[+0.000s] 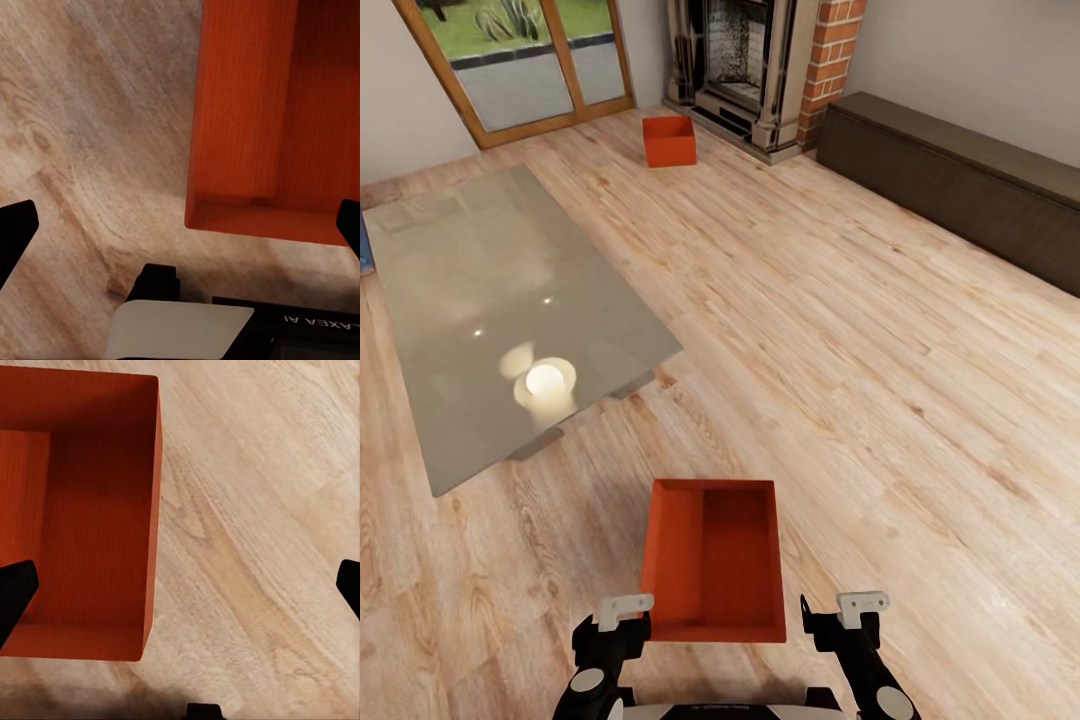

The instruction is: Move the two storage containers from the living room to the garage. In the garage, place one container on the floor and stack the other container on top of it (either order is fine).

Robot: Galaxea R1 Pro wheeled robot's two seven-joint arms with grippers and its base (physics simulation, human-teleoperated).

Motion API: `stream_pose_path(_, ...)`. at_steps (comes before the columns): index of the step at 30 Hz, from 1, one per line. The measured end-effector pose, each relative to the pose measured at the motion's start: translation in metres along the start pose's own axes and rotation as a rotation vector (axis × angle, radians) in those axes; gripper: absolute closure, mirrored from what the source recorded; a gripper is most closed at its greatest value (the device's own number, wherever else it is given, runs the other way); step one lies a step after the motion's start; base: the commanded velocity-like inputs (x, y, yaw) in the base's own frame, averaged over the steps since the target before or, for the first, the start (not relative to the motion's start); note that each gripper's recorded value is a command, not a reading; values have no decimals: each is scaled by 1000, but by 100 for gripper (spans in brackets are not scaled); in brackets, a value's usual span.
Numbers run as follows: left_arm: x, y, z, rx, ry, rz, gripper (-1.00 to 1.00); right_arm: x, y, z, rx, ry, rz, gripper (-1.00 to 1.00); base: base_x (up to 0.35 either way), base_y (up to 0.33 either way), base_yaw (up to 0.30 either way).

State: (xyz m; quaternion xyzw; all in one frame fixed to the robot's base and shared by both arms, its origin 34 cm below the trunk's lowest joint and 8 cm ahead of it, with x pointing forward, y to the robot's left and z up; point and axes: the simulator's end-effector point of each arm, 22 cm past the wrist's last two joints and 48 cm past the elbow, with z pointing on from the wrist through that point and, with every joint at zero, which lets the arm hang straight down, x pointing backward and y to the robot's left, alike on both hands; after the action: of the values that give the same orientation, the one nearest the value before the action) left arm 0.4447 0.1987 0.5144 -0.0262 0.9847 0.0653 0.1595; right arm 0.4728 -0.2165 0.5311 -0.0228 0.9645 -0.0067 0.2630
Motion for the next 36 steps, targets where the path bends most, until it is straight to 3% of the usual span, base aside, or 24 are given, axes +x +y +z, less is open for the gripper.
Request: stream_pose_path(36, 19, -7, 54, 0, -1, 0, -100, 29, 1, 50, 0, -2, 0, -100, -1, 0, 0)
